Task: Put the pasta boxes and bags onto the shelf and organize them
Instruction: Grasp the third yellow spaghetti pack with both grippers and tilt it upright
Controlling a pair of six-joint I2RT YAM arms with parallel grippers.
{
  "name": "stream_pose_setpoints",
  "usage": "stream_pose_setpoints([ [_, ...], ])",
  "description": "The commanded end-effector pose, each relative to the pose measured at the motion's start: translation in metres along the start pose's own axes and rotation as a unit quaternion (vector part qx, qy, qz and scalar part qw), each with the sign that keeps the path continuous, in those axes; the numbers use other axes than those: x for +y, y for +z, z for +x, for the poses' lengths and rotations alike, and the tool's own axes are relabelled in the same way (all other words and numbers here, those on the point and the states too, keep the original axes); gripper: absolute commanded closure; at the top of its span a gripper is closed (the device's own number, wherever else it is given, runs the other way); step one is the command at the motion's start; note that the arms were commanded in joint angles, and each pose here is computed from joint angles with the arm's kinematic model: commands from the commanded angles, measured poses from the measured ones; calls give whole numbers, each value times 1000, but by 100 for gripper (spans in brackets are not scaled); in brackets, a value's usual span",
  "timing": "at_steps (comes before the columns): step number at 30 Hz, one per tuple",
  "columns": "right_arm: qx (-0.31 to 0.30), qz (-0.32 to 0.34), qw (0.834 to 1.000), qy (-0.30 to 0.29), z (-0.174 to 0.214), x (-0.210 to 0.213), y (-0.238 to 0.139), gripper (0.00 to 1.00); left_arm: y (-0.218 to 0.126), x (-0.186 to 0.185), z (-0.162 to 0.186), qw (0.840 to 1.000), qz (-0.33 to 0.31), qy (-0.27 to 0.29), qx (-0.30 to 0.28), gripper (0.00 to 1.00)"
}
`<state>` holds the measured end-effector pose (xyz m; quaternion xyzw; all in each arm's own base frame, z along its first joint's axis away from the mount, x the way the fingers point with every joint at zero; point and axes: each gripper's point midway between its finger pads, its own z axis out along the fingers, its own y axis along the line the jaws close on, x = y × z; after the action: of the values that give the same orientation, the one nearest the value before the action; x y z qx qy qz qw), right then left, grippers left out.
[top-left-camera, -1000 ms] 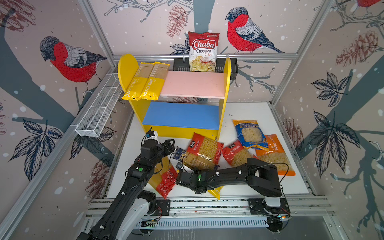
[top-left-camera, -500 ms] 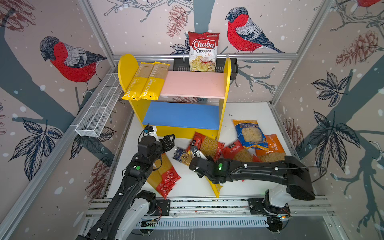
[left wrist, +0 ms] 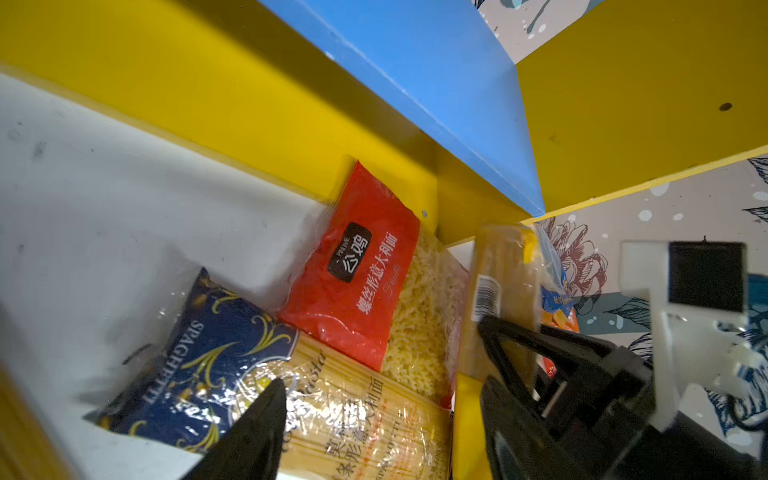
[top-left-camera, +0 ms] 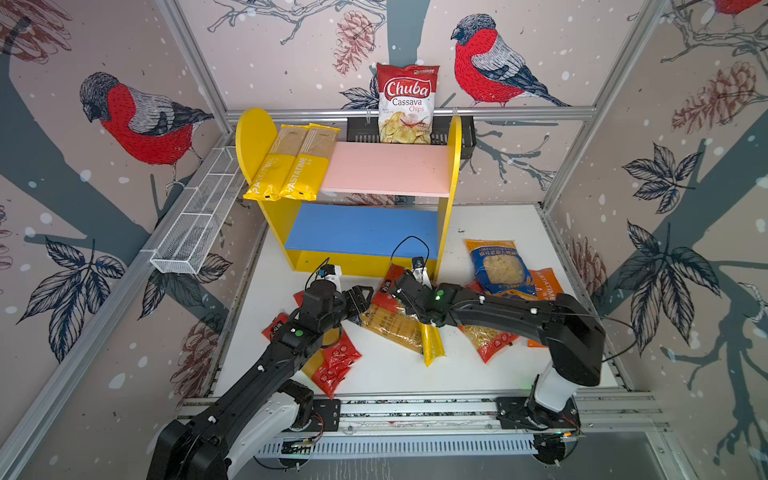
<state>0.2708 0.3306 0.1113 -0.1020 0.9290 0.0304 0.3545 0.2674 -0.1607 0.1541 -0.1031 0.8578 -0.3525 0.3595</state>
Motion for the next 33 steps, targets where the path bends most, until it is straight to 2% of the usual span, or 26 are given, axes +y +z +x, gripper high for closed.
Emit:
stream_pose_setpoints([
  [1,5,-84,996,32,-8,35,-5,48,0,-9,-8,1000,20,9,-17,27],
  [4,23,-146,988,44,-3,36,-15,39,1,-6,-1,1000,23,10,-7,27],
  [10,74,-201,974,70,30,-5,-25,37,11,-17,24,998,59,2,29,27],
  [16,134,-288,940,122,73,-38,-27,34,28,-39,70,992,93,2,84,28],
  [19,144,-311,928,146,86,-49,-25,35,38,-35,87,991,86,-2,107,30],
  [24,168,-362,903,158,103,-40,-26,38,47,-29,98,989,78,1,125,34],
  [30,161,-421,876,169,93,-22,-48,48,56,-20,111,987,70,-8,147,41],
  [33,154,-442,866,175,86,-12,-56,49,61,-21,118,984,78,-15,162,43],
])
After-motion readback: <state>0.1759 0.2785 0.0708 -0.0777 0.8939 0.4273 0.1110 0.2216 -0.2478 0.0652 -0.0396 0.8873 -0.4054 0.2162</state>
